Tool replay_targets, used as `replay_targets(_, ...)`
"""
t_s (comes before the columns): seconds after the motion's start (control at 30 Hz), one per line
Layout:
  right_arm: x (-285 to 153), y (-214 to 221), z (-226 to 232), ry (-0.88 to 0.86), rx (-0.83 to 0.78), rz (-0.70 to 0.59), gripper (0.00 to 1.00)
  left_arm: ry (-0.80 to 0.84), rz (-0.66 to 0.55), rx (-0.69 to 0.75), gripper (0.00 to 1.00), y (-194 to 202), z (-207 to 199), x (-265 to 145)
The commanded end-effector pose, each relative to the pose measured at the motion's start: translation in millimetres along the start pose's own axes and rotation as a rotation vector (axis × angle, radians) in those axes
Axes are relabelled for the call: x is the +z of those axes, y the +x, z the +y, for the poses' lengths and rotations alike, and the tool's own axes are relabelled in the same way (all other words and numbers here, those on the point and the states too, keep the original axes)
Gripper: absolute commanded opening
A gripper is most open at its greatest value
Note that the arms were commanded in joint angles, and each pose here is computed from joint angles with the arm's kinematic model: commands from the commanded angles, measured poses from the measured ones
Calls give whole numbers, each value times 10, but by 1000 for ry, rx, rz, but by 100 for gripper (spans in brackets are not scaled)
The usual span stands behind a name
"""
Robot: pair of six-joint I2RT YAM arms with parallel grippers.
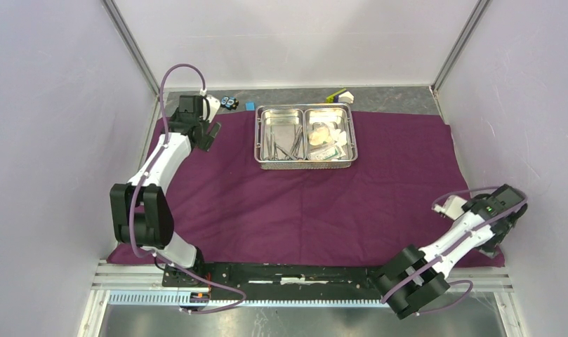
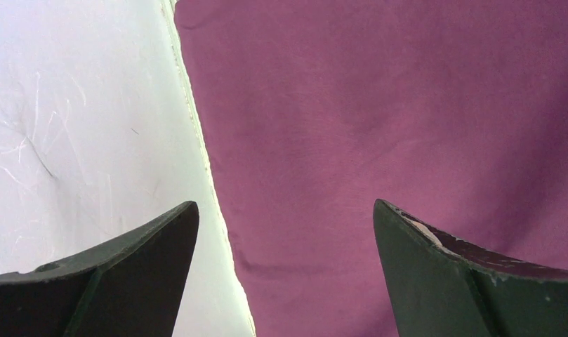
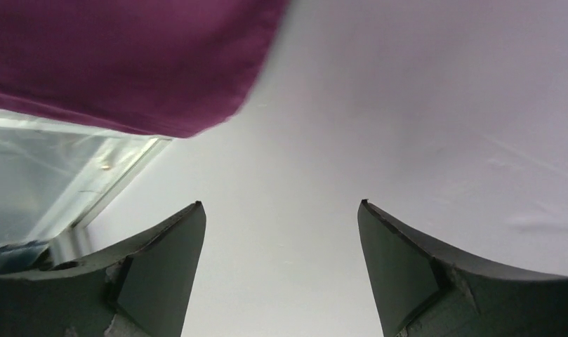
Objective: Open and lay out the surgical kit
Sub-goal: Smooth out the surgical kit at the center of the board.
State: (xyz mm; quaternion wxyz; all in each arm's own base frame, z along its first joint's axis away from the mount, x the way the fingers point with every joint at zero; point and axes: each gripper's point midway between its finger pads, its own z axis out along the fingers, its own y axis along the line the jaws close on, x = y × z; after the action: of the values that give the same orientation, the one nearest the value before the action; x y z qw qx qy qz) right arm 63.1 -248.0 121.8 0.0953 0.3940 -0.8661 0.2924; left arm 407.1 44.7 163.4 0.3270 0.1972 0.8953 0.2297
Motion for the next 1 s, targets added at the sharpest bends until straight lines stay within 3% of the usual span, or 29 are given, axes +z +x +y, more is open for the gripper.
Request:
replay_targets(0.0, -324, -443, -285, 29, -58, -338, 88, -20, -55, -48, 100, -234, 141, -30)
replay_targets(0.17, -627, -1124, -753, 61, 120, -612, 90, 137, -68, -197, 100, -221, 39, 12)
replay_targets(0.47, -935, -2479, -1598, 107, 414, -916, 88, 245, -60, -400, 100, -104, 87, 336)
replay_targets(0.77, -1069, -3714, -2211, 51, 561, -1048, 87, 458, -65, -546, 97, -593, -237, 851)
replay_targets(0.97, -949, -4342, -2455, -69, 644, -1095, 85, 500, -53, -494, 90, -923, -552, 1182)
